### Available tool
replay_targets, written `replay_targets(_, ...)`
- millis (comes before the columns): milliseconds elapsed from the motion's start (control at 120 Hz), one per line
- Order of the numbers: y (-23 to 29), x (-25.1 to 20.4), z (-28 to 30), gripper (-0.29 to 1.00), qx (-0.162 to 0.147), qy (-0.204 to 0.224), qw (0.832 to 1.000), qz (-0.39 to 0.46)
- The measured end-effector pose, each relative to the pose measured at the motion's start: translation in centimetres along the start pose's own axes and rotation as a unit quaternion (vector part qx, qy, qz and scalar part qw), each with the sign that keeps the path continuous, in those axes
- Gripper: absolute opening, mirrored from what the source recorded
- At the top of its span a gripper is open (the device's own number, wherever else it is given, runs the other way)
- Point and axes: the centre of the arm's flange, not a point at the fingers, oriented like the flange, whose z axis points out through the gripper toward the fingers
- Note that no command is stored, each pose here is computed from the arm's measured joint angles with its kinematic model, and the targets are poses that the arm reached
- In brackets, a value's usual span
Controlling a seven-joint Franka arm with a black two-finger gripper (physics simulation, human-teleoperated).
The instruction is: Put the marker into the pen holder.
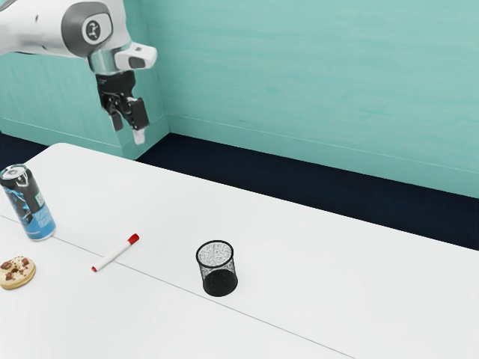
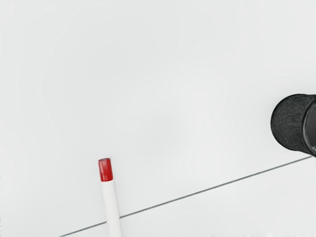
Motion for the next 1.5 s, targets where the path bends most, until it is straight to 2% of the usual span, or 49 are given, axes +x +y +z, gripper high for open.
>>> replay_targets(225, -0.2, -0.2, 0.4, 0.7, 0.003, -0.001, 0.999, 0.038)
replay_targets(350, -1.8, -2.9, 7.0, 0.7, -0.014, -0.032, 0.999, 0.016)
replay_targets(417, -2.7, -3.2, 9.0, 0.7, -0.015, -0.034, 0.999, 0.002)
replay_targets(508, -3.4, -3.1, 9.9, 0.7, -0.002, -0.03, 1.0, -0.008)
replay_targets(650, -3.5, -3.8, 16.4, 0.7, 0.007, -0.033, 0.999, -0.018)
replay_targets(808, -5.5, -3.5, 19.7, 0.7, 0.016, -0.018, 0.999, -0.048)
replay_targets(858, -6.0, -3.5, 20.5, 0.65, 0.017, -0.017, 0.998, -0.057)
replay_targets(975, -6.6, -3.9, 21.9, 0.41, 0.018, -0.015, 0.997, -0.073)
replay_targets(1075, -6.0, -4.1, 23.5, 0.31, 0.016, -0.022, 0.997, -0.076)
replay_targets(1250, -4.6, -5.9, 27.1, 0.23, 0.013, -0.029, 0.996, -0.08)
replay_targets(1500, -5.4, -5.1, 27.5, 0.2, 0.025, -0.007, 0.996, -0.085)
